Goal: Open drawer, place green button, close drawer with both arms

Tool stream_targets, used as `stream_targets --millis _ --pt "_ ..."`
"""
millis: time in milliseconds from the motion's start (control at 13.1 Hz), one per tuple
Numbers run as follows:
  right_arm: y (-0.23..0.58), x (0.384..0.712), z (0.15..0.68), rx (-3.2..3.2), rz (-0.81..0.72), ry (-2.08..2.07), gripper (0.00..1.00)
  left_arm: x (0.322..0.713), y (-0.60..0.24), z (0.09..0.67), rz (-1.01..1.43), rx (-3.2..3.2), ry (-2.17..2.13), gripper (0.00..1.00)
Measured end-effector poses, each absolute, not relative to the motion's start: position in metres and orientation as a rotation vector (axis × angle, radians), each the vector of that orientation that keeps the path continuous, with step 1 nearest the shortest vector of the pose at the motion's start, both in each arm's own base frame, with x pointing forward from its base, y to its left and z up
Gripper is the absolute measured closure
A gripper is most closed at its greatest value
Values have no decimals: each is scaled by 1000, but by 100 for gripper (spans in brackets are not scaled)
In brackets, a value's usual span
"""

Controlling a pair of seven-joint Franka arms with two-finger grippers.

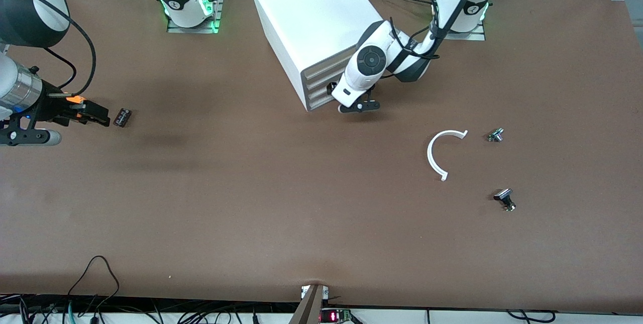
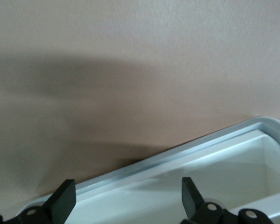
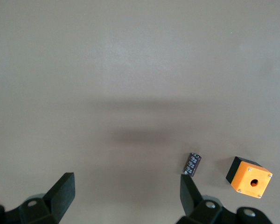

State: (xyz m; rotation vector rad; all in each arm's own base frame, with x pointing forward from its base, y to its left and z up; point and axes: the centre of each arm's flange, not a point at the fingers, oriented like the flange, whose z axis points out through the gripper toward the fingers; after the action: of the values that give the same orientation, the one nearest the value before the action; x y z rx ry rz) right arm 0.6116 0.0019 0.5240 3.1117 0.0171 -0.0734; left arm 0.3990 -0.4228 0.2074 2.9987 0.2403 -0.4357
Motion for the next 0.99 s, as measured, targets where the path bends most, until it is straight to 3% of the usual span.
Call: stream_targets --millis 382,764,993 --pt "2 612 524 3112 -74 16 0 414 -413 218 -405 2991 279 0" --pt "1 612 524 3112 -74 16 0 555 -270 333 -54 2829 625 0" --pt "1 612 524 3112 -72 16 0 582 -208 382 120 2861 548 0"
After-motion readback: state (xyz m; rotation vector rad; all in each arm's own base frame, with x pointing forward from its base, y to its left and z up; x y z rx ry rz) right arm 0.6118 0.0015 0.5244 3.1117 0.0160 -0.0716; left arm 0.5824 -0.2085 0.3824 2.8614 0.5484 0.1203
